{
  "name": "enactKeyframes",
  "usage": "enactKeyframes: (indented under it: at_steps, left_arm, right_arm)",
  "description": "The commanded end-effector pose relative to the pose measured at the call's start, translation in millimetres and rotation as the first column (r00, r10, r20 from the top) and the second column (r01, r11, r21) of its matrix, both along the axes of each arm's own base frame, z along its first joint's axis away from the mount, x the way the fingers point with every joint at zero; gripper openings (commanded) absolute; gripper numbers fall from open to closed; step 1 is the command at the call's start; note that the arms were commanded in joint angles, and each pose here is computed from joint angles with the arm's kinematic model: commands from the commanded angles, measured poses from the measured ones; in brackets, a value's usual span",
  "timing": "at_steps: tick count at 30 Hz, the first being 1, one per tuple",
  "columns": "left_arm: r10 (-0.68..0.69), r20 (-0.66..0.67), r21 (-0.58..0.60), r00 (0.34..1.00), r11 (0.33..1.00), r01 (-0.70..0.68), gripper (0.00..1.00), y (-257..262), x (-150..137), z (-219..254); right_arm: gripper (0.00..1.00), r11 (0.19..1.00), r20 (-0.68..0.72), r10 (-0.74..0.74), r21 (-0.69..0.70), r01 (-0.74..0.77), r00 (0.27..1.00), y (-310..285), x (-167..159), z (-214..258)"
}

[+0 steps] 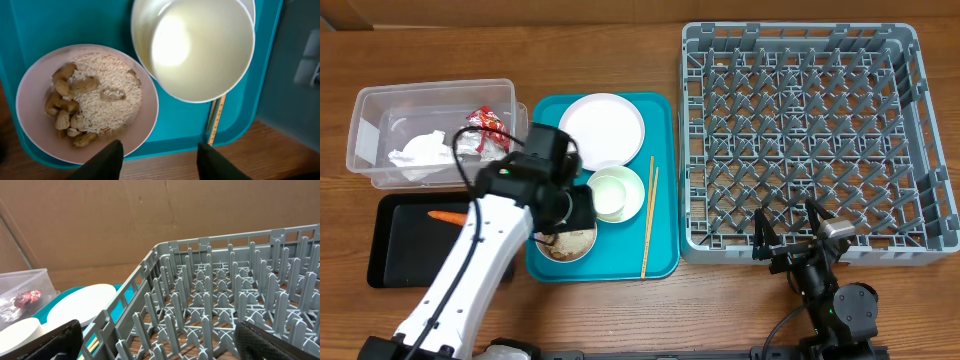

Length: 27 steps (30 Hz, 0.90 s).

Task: Sort waste into correct bins and load items into the dishwasher
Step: 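Move the left gripper back over the white bowl of scraps, then grasp the rim of the white scrap bowl with the left gripper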

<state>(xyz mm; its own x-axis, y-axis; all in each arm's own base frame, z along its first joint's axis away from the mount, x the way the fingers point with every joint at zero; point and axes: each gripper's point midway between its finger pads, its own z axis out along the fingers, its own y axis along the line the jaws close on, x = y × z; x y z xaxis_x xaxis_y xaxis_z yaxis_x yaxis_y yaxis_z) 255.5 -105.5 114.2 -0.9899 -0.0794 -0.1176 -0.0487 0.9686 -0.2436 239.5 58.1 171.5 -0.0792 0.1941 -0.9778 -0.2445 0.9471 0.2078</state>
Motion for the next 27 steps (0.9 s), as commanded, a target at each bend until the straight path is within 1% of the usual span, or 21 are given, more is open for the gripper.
enactKeyframes:
  at_steps: [1, 2, 3, 4, 8, 12, 14, 15, 17, 20, 23, 25, 27]
  left_arm:
    - [-0.044, 0.053, 0.059, 0.998, 0.997, 0.041, 0.66, -1.2, 3.0, 7.8]
    - [-0.053, 0.054, 0.059, 0.997, 0.997, 0.049, 0.76, -3.3, 2.4, 8.0]
    - [-0.061, 0.055, 0.059, 0.997, 0.997, 0.058, 0.91, -4.9, 1.9, 8.0]
    - [-0.069, 0.056, 0.059, 0.996, 0.996, 0.065, 1.0, -6.1, 1.5, 8.0]
    - [-0.126, 0.063, 0.07, 0.99, 0.99, 0.121, 1.0, -7.6, 0.2, 7.1]
    - [-0.126, 0.046, 0.073, 0.991, 0.99, 0.123, 1.0, -6.1, -4.0, 0.4]
    - [-0.127, 0.038, 0.075, 0.991, 0.99, 0.123, 0.9, -5.4, -6.1, -3.4]
    - [-0.127, 0.034, 0.076, 0.991, 0.989, 0.124, 0.81, -5.1, -7.1, -5.2]
    - [-0.126, 0.032, 0.076, 0.991, 0.989, 0.123, 0.72, -4.8, -7.9, -7.8]
    - [-0.126, 0.03, 0.076, 0.992, 0.989, 0.123, 0.66, -4.6, -8.8, -13.0]
    - [-0.125, 0.031, 0.076, 0.992, 0.99, 0.122, 0.65, -4.4, -9.3, -17.9]
    - [-0.11, 0.028, 0.073, 0.993, 0.991, 0.108, 0.62, -4.3, -10.1, -22.4]
    - [-0.09, 0.018, 0.07, 0.996, 0.994, 0.088, 0.62, -3.8, -12.3, -27.0]
  right_arm:
    - [1.0, 1.0, 0.008, 0.004, -0.001, -0.003, 1.0, 0.3, -0.2, -1.0]
    - [1.0, 1.0, 0.008, 0.004, -0.001, -0.003, 1.0, 0.3, -0.2, -1.0]
    - [1.0, 1.0, 0.008, 0.004, -0.001, -0.003, 1.0, 0.3, -0.2, -1.0]
    - [1.0, 1.0, 0.008, 0.004, -0.001, -0.003, 1.0, 0.3, -0.2, -1.0]
    - [1.0, 1.0, 0.008, 0.004, -0.001, -0.003, 1.0, 0.3, -0.2, -1.0]
    - [1.0, 1.0, 0.008, 0.004, -0.001, -0.003, 1.0, 0.3, -0.2, -1.0]
    - [1.0, 1.0, 0.008, 0.004, -0.001, -0.003, 1.0, 0.3, -0.2, -1.0]
    - [1.0, 1.0, 0.008, 0.004, -0.001, -0.003, 1.0, 0.3, -0.2, -1.0]
    - [1.0, 1.0, 0.008, 0.004, -0.001, -0.003, 1.0, 0.3, -0.2, -1.0]
    - [1.0, 1.0, 0.008, 0.004, -0.001, -0.003, 1.0, 0.3, -0.2, -1.0]
    - [1.0, 1.0, 0.008, 0.004, -0.001, -0.003, 1.0, 0.3, -0.2, -1.0]
    - [1.0, 1.0, 0.008, 0.004, -0.001, -0.003, 1.0, 0.3, -0.2, -1.0]
    - [1.0, 1.0, 0.008, 0.004, -0.001, -0.003, 1.0, 0.3, -0.2, -1.0]
